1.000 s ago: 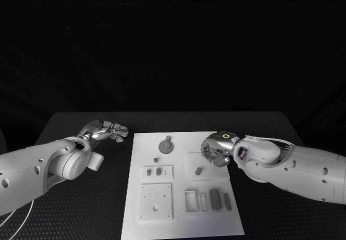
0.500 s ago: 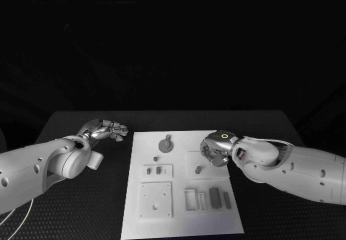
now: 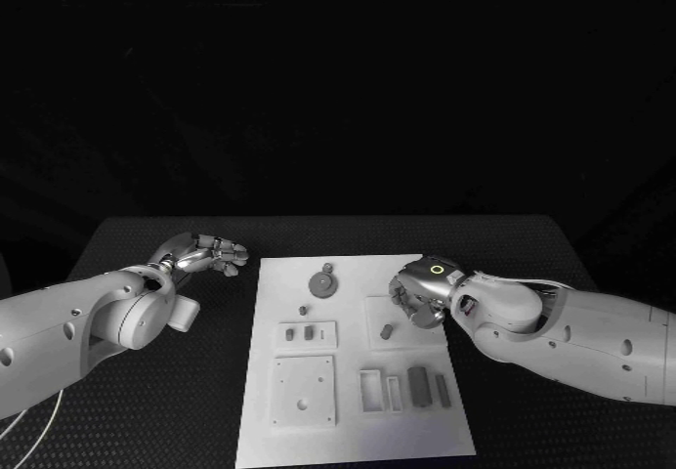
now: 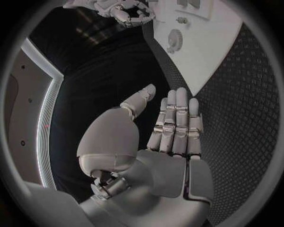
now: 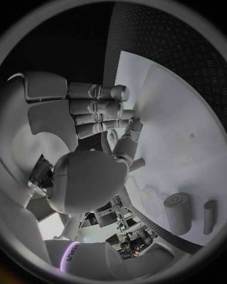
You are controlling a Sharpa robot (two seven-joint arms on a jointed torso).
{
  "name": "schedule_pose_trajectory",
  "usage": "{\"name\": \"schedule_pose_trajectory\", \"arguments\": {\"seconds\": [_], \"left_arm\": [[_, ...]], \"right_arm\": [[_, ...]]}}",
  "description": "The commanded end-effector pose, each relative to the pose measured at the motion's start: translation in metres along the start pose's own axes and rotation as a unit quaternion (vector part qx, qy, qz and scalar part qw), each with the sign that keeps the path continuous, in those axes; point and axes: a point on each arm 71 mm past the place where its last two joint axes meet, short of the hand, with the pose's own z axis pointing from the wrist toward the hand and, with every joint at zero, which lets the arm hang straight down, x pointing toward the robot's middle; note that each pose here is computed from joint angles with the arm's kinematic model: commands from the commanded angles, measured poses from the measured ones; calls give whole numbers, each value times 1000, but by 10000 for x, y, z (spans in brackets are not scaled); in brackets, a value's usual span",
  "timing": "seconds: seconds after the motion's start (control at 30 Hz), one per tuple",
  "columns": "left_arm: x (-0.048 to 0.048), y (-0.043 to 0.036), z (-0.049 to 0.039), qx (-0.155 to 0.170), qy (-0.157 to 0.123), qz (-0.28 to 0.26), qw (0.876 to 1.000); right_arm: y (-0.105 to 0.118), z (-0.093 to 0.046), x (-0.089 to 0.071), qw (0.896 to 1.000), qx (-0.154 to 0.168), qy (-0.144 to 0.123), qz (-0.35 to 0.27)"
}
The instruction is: Assemble the parts on the task board
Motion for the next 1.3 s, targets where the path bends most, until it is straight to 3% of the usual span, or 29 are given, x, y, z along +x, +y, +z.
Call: {"name": "schedule_pose_trajectory", "arguments": {"seconds": [0.03, 0.87, 1.3], "left_arm": [[12, -9, 0, 3, 2, -3, 1000], [-6, 5, 5, 1, 0, -2, 1000], [-17, 13, 14, 0, -1, -1, 1000]], "right_arm": [[148, -28, 188, 999, -28, 41, -6], [167, -56, 137, 999, -27, 20, 20], [145, -49, -10, 999, -26, 11, 38]]}}
